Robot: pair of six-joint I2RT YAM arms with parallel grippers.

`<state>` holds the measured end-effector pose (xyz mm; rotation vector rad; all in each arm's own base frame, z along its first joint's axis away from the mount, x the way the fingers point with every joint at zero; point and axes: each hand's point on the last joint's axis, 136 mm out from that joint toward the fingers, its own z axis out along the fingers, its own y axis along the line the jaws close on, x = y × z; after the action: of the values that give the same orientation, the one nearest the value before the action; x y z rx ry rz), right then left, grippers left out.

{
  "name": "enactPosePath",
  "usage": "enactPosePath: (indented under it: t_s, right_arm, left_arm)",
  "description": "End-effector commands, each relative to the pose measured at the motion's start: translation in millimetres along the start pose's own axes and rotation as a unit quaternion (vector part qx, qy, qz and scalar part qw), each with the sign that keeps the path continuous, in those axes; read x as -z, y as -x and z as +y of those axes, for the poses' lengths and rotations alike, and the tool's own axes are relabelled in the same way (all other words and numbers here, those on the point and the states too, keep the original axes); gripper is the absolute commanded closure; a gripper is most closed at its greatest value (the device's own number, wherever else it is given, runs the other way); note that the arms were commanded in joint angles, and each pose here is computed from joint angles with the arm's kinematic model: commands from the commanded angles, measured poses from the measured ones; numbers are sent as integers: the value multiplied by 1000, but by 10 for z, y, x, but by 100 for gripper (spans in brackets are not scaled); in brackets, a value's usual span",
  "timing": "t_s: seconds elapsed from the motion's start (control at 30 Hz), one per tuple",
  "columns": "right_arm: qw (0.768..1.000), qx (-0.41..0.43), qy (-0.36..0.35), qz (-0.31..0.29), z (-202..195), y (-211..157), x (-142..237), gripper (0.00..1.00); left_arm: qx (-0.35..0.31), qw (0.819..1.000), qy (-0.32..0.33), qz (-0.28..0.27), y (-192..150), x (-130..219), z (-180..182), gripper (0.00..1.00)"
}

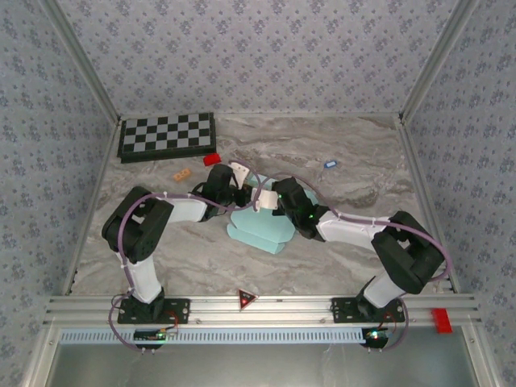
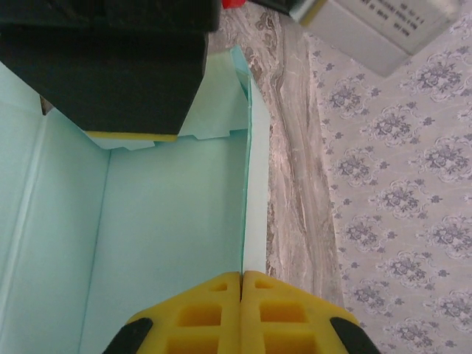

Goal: Fold the paper box

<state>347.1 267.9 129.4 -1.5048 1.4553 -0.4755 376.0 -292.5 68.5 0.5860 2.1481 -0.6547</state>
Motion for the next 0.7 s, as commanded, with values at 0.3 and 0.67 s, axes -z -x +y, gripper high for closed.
enactPosePath:
  t_s: [0.3, 0.67]
  right_arm:
    - [999, -7, 36, -10, 151, 104, 8, 79]
    - [995, -89, -34, -23, -385, 212, 267, 43]
  left_arm:
    - [-21, 1000, 10, 17, -63, 5, -165, 93]
    - [13, 996, 86, 7, 61, 205, -67, 100]
